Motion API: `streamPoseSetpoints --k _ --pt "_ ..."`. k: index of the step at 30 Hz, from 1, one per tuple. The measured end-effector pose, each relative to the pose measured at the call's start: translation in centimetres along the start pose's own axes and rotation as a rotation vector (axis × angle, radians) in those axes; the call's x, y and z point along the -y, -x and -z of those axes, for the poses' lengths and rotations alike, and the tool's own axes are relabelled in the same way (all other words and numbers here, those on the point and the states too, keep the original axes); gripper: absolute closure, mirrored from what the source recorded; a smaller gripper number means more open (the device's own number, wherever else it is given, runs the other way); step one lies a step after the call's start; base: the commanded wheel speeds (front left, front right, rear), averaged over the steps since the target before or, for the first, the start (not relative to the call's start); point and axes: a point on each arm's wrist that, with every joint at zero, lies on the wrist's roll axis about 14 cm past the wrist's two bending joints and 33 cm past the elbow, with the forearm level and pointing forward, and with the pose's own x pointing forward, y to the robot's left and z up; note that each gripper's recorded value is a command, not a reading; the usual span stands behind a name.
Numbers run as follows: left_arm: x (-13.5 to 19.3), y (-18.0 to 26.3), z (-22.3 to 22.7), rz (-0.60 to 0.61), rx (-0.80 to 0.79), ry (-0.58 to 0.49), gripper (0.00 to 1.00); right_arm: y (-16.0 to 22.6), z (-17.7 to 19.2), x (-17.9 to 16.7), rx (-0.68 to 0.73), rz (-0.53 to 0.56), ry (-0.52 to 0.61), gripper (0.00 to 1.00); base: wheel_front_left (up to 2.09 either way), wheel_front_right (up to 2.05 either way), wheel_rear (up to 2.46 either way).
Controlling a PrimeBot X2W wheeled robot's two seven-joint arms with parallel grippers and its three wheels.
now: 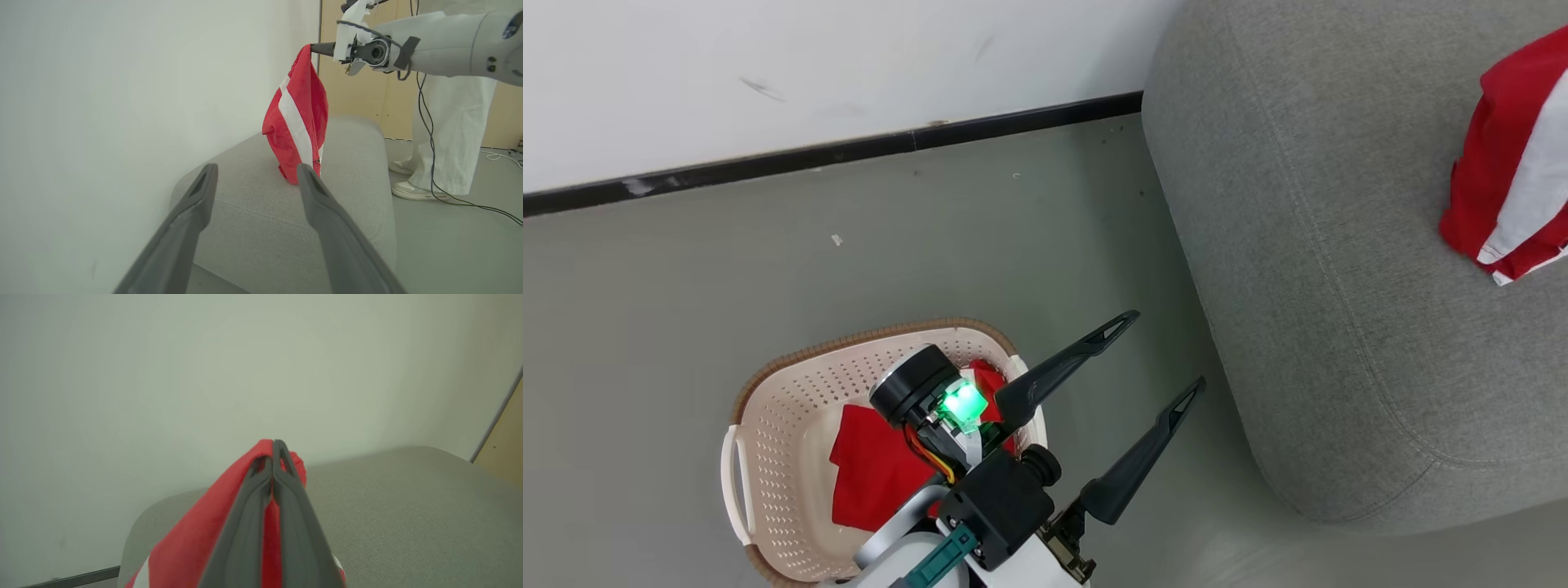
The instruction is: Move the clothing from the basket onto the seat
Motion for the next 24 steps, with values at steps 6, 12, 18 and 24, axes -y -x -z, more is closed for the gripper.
streamPoseSetpoints --k 6,12,18,24 --pt "-1.2 0.0 0.8 -0.016 -0.012 0.01 0.0 1.2 6.9 -1.9 -0.134 0.002 -0.042 1.0 0.0 0.0 0.0" --pt "-2.4 0.1 1.6 -0.033 -0.021 0.012 0.0 3.7 13.2 -3.0 -0.274 0.02 -0.072 1.0 0.0 0.0 0.0" --pt "-3.4 0.4 2.4 -0.042 -0.035 0.008 0.0 6.0 17.2 -3.5 -0.37 0.064 -0.123 0.99 0.0 0.0 0.0" --pt "-4.1 0.8 3.2 -0.059 -0.058 -0.007 0.0 6.5 17.5 -5.3 -0.369 0.041 -0.154 0.39 0.0 0.0 0.0"
